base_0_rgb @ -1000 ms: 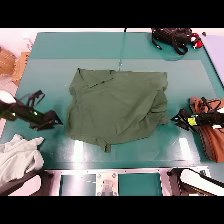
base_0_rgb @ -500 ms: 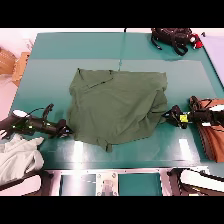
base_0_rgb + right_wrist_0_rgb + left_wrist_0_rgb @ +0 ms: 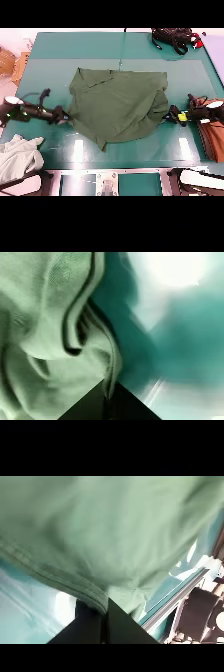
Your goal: Fold the shirts.
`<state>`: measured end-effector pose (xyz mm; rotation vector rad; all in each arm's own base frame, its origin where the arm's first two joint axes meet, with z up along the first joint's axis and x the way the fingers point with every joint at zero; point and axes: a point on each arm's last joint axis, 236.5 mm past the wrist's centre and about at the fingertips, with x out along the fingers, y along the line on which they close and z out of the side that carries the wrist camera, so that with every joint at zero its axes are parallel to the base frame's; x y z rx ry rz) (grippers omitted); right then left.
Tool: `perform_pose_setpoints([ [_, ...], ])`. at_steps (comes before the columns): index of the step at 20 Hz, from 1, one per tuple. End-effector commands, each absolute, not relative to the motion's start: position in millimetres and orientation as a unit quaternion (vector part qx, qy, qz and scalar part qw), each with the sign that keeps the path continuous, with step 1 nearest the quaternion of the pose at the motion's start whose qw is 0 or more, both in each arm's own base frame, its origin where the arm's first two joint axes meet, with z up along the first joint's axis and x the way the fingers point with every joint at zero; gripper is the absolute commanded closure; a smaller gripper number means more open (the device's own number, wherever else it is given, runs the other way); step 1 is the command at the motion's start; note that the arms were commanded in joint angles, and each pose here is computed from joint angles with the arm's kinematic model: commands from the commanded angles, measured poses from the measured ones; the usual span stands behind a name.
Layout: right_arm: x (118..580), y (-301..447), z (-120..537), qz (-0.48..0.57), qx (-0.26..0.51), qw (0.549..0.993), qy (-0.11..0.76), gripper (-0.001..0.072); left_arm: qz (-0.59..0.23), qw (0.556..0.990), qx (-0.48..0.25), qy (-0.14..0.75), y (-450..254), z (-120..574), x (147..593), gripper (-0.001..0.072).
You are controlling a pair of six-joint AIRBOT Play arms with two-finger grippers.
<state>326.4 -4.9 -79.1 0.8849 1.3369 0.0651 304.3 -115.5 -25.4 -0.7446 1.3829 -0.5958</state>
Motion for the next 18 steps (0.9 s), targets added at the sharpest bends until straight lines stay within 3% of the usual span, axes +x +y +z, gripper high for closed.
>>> perform_pose_setpoints([
  [1, 366.4, 7.1, 34.3, 0.11, 0.389, 0.752, 0.52, 0.0694, -0.3, 0.724, -0.289, 0.55, -111.0, 66.8, 342.2, 0.0684],
  [3, 384.4, 5.5, 137.8, 0.132, 0.356, 0.819, 0.43, 0.0694, -0.325, 0.788, -0.228, 0.47, -108.3, 157.2, 359.2, 0.0684],
  [6, 370.5, 8.7, 295.7, 0.142, 0.279, 0.909, 0.275, 0.0694, -0.333, 0.887, -0.126, 0.295, -108.6, 317.7, 354.8, 0.0684],
  [8, 340.9, 13.0, 392.9, 0.133, 0.232, 0.951, 0.153, 0.0694, -0.324, 0.933, -0.057, 0.147, -114.2, 429.3, 319.9, 0.0684],
  [11, 276.0, 21.2, 505.0, 0.106, 0.181, 0.978, -0.018, 0.0694, -0.31, 0.95, 0.015, -0.036, -129.5, 549.5, 234.3, 0.0683],
  [14, 218.9, 32.9, 562.4, 0.079, 0.134, 0.98, -0.127, 0.0694, -0.276, 0.953, 0.034, -0.12, -129.2, 591.3, 180.8, 0.0683],
  [18, 214.8, 22.9, 554.7, 0.044, 0.114, 0.985, -0.12, 0.0694, -0.225, 0.97, 0.023, -0.085, -108.3, 575.3, 191.6, 0.0683],
])
